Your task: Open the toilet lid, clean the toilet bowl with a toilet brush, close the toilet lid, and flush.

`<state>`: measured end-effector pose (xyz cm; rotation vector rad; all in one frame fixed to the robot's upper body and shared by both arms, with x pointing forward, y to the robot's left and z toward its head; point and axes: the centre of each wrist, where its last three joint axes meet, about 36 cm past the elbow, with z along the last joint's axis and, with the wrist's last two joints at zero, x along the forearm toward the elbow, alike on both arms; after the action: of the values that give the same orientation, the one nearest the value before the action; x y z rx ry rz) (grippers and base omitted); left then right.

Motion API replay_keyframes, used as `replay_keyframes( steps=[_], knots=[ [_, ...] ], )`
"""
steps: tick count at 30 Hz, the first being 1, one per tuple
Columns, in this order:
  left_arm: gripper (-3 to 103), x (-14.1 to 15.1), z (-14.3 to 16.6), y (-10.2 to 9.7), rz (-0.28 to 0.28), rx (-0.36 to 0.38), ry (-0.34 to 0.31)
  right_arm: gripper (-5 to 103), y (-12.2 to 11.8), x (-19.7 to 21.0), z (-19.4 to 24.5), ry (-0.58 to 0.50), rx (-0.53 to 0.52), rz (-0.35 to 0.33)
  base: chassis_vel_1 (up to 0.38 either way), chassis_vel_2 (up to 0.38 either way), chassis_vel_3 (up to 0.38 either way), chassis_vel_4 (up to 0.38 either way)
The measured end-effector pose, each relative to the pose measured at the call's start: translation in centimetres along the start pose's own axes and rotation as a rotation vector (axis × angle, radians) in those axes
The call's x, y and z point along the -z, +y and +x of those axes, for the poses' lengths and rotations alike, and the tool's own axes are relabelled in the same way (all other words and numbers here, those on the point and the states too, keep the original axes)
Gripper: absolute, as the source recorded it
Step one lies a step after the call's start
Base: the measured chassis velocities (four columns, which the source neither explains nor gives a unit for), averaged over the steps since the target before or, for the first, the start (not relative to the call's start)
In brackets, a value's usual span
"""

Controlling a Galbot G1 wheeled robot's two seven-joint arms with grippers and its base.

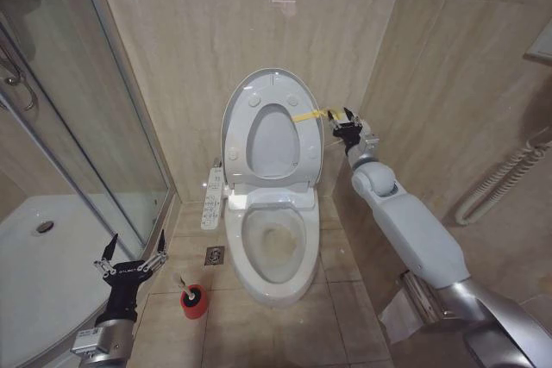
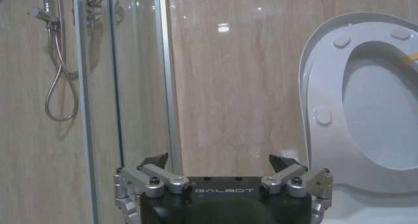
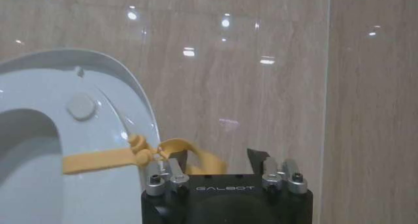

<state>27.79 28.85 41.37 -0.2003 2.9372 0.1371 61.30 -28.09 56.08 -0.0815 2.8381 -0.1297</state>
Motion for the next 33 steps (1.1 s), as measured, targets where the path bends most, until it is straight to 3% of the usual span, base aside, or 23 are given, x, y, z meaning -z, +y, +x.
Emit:
replay_keyframes(
  steps=[1, 2, 9, 10, 20, 33],
  knots=[
    [100, 0.0, 0.0, 0.0, 0.000, 0.000, 0.000, 47, 0.0, 0.0, 0.5, 0.001, 0.004, 0.000, 0.000, 0.000, 0.000, 0.000],
    [100, 0.0, 0.0, 0.0, 0.000, 0.000, 0.000, 74, 0.0, 0.0, 1.0, 0.003, 0.008, 0.001, 0.000, 0.000, 0.000, 0.000],
    [100, 0.0, 0.0, 0.0, 0.000, 0.000, 0.000, 74, -0.6, -0.1, 3.1, 0.007, 0.020, 0.008, 0.000, 0.000, 0.000, 0.000],
    [100, 0.0, 0.0, 0.0, 0.000, 0.000, 0.000, 99, -0.8, 0.0, 3.7, 0.006, 0.026, 0.013, 0.000, 0.000, 0.000, 0.000],
    [100, 0.0, 0.0, 0.0, 0.000, 0.000, 0.000, 100, -1.2, 1.4, 6.5, -0.003, 0.052, -0.001, 0.000, 0.000, 0.000, 0.000],
    [100, 0.0, 0.0, 0.0, 0.000, 0.000, 0.000, 100, -0.4, 0.7, 13.2, 0.055, -0.017, -0.080, 0.000, 0.000, 0.000, 0.000]
  ],
)
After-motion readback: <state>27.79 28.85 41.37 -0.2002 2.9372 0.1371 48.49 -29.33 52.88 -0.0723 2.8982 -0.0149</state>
